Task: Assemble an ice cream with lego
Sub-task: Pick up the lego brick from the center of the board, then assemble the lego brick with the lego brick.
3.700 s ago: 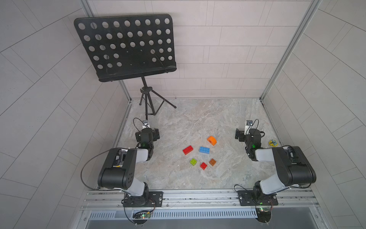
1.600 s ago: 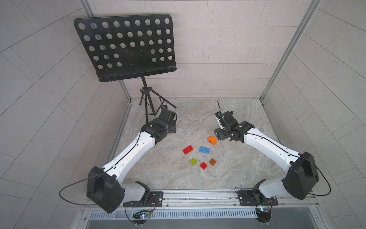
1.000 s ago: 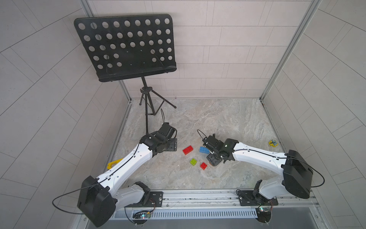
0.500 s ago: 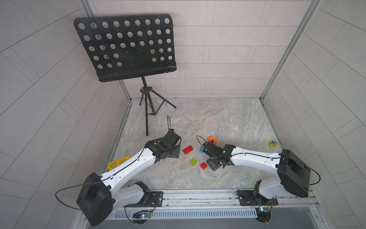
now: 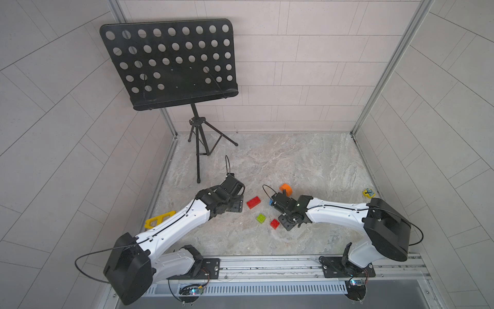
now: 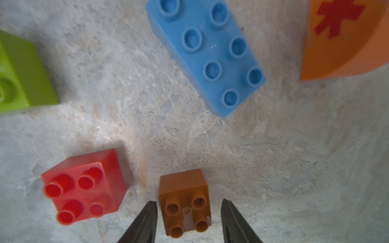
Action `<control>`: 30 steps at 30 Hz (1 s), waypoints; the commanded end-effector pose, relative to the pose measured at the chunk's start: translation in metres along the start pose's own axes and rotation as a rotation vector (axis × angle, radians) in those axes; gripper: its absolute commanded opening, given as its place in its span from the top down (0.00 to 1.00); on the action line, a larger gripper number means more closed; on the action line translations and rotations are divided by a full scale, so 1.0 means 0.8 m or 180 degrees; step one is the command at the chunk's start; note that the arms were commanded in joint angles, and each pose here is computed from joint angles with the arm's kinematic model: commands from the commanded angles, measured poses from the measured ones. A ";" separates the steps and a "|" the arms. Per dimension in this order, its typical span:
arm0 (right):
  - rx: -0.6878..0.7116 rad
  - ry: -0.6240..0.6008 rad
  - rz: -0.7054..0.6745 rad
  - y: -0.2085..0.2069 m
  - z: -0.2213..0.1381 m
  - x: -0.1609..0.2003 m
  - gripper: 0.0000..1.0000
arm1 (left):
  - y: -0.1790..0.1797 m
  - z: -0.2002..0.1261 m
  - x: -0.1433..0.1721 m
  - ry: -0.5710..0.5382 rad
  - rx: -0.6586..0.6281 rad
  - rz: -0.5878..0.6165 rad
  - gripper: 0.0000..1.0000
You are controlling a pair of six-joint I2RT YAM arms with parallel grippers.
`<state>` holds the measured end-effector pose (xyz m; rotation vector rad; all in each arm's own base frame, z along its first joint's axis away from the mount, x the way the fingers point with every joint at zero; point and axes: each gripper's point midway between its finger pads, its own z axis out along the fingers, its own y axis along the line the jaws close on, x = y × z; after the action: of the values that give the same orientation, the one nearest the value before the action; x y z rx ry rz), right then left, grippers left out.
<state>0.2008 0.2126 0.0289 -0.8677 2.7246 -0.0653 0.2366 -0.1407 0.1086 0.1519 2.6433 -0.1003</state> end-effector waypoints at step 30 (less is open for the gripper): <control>-0.0375 -0.0177 -0.0614 0.033 -0.058 -0.012 0.73 | 0.006 -0.004 0.001 -0.0055 -0.0048 -0.0021 0.23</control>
<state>0.1881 0.2375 0.0692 -1.0567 2.6165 0.0913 0.2370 -0.1399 0.1096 0.1485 2.6383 -0.0968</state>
